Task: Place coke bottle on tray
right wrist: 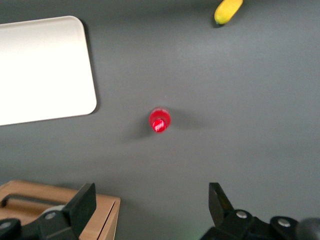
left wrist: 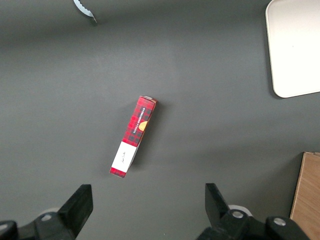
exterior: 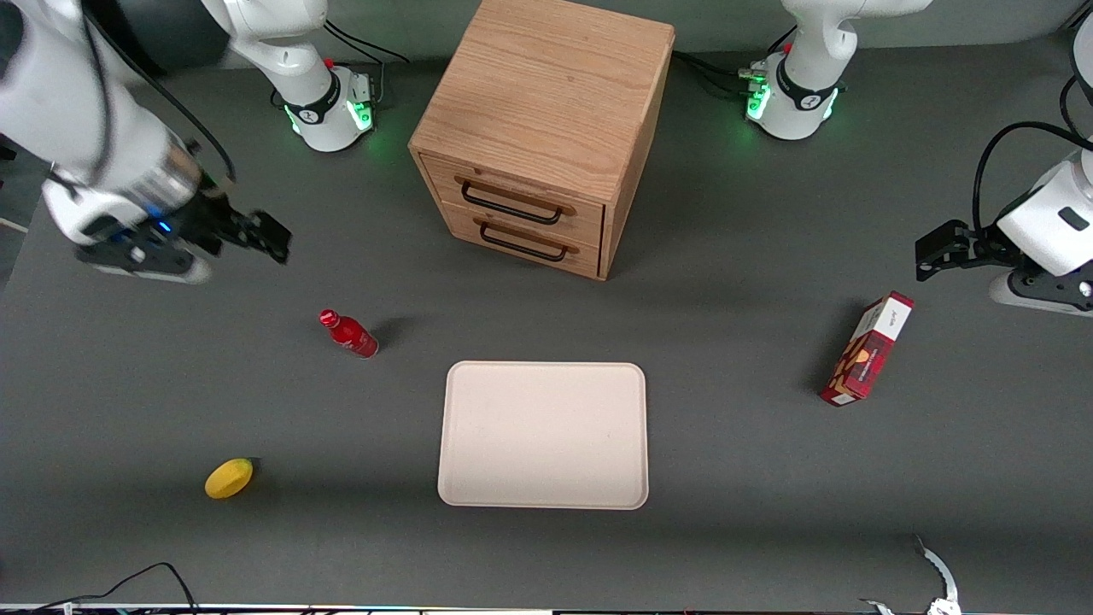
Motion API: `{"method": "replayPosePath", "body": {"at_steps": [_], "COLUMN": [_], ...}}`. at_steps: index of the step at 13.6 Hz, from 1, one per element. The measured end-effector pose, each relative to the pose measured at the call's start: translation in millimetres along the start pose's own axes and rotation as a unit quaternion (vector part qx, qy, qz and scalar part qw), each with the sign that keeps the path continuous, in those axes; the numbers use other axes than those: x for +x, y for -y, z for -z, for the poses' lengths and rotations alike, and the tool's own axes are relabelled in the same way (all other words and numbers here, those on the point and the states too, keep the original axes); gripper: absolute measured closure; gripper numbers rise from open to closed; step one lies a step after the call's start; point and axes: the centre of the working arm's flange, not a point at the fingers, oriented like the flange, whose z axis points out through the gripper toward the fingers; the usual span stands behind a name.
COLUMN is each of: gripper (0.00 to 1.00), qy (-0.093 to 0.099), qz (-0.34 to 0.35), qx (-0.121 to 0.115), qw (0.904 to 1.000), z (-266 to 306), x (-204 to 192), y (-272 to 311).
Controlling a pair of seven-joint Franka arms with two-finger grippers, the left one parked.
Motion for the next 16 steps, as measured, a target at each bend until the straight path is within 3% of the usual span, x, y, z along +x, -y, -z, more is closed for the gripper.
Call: {"method": "replayPosePath", "body": {"at_steps": [4, 7, 10, 12, 16], "gripper": [0.0, 0.0, 0.0, 0.0, 0.0], "qy": [0.011, 0.015, 0.025, 0.034, 0.02], "qz": [-0.01, -0.015, -0.011, -0.005, 0.011], "qx": [0.001, 0.008, 0.023, 0.03, 0.032], "qw": [0.9999, 0.9998, 0.9994, 0.999, 0.9992], "z": [59, 69, 66, 50, -59], "x": [-11, -15, -22, -24, -16], "y": [-51, -96, -93, -85, -49]}}
